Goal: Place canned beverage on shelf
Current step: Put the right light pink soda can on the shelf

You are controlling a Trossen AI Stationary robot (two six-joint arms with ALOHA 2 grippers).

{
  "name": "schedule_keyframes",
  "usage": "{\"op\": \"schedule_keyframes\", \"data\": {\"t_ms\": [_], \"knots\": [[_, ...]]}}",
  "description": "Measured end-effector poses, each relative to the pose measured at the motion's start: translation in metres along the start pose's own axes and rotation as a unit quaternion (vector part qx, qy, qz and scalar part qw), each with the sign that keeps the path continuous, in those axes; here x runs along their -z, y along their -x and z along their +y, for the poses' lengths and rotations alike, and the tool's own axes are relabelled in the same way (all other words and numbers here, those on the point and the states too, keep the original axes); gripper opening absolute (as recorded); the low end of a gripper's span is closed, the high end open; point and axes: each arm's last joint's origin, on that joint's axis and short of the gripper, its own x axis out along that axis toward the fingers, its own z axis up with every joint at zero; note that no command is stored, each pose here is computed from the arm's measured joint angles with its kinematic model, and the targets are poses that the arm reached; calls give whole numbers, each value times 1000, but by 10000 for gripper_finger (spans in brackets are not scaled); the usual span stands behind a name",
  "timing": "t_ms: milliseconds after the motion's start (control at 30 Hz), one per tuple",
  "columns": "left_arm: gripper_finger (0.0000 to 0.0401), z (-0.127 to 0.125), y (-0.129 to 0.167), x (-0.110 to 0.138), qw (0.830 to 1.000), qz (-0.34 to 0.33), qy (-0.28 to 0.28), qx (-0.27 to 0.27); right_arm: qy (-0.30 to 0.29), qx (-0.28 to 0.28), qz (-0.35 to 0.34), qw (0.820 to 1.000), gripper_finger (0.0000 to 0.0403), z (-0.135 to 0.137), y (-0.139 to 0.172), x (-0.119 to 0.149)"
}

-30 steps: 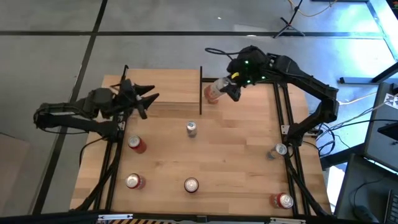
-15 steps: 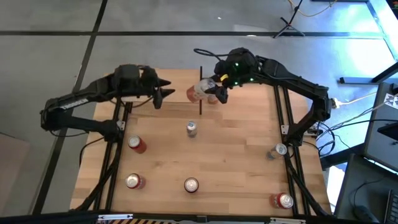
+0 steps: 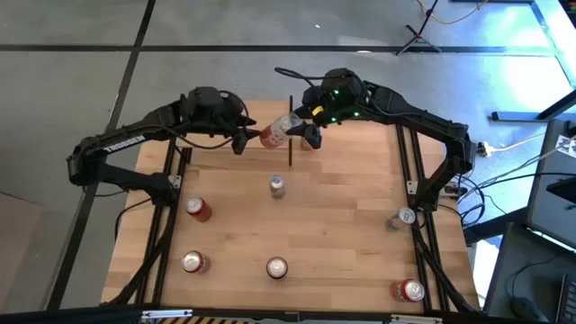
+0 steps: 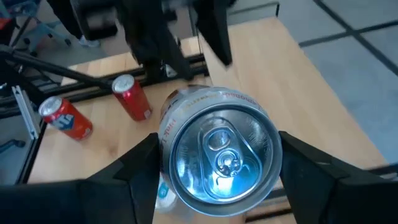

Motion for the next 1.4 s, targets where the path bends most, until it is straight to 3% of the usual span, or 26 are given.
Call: {"op": "schedule_keyframes", "data": {"t_ms": [900,1200,1400], "knots": [[211,2,-7,-1,1000,-5,-1,-10,16,43,-47,998,250,-14,-40,-3],[211,6,48,-5,999,9,-12,-47,43,90,-33,994,250,-18,-46,0],[211,8,87,10,993,36,-38,-102,39,122,-32,991,250,-27,-44,0]]}}
